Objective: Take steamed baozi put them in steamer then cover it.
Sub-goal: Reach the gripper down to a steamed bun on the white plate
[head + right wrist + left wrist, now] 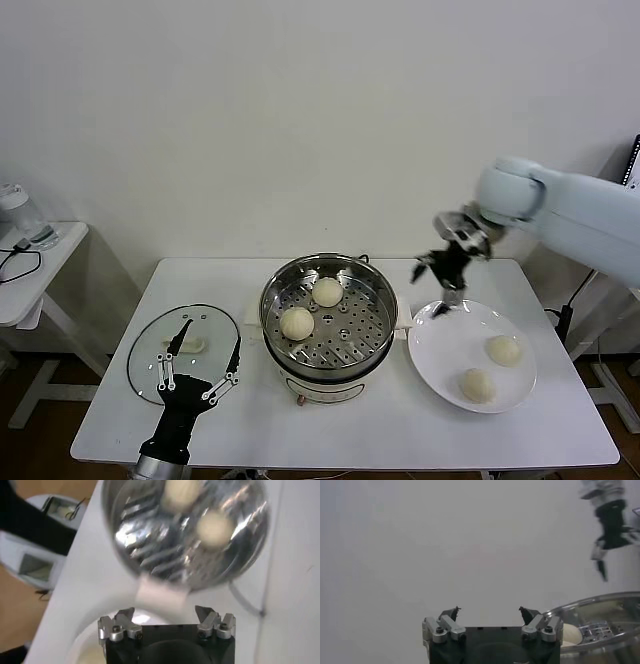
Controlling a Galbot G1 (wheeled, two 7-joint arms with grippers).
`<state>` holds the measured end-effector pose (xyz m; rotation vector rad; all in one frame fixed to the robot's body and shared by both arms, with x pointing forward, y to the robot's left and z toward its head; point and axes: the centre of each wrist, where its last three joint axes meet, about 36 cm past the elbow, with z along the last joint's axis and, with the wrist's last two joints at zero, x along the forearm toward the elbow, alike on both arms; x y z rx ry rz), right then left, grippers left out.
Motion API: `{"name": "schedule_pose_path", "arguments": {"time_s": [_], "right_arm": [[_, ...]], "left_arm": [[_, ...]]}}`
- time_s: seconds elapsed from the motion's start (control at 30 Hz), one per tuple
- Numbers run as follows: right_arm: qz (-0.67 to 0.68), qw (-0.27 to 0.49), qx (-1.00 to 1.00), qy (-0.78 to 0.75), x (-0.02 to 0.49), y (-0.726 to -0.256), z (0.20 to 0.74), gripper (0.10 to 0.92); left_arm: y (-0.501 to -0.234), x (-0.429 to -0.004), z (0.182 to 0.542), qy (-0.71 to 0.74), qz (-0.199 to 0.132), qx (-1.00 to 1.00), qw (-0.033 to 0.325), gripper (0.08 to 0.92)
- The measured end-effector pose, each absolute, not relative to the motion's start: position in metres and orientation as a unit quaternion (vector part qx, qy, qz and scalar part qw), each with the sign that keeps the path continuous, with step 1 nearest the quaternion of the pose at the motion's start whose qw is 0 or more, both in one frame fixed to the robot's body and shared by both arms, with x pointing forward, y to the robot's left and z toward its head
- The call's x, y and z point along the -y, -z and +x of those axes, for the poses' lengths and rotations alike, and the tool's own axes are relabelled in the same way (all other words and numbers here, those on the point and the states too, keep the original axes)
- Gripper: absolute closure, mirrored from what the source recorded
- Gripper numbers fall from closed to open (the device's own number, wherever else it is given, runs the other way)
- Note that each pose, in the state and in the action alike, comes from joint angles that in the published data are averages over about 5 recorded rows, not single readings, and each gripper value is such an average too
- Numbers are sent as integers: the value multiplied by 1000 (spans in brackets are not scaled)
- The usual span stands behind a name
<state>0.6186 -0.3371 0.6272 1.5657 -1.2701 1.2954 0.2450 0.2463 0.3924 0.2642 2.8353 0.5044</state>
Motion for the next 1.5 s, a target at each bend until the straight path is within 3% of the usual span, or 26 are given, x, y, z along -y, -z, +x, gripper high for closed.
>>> {"name": "schedule_pose_path", "arguments": {"time_s": [0.43,1.0,1.5], "right_arm": [[609,415,461,-494,387,-549,589,200],[601,434,453,-496,396,-480,575,200],[597,427,455,-504,396,-471,570,325]], "left_arm": [[-388,-249,244,-175,85,-973,121,177],[-384,-252,243,-180,81,-973,117,177],[-386,-253,243,-180,78,-973,120,177]]}}
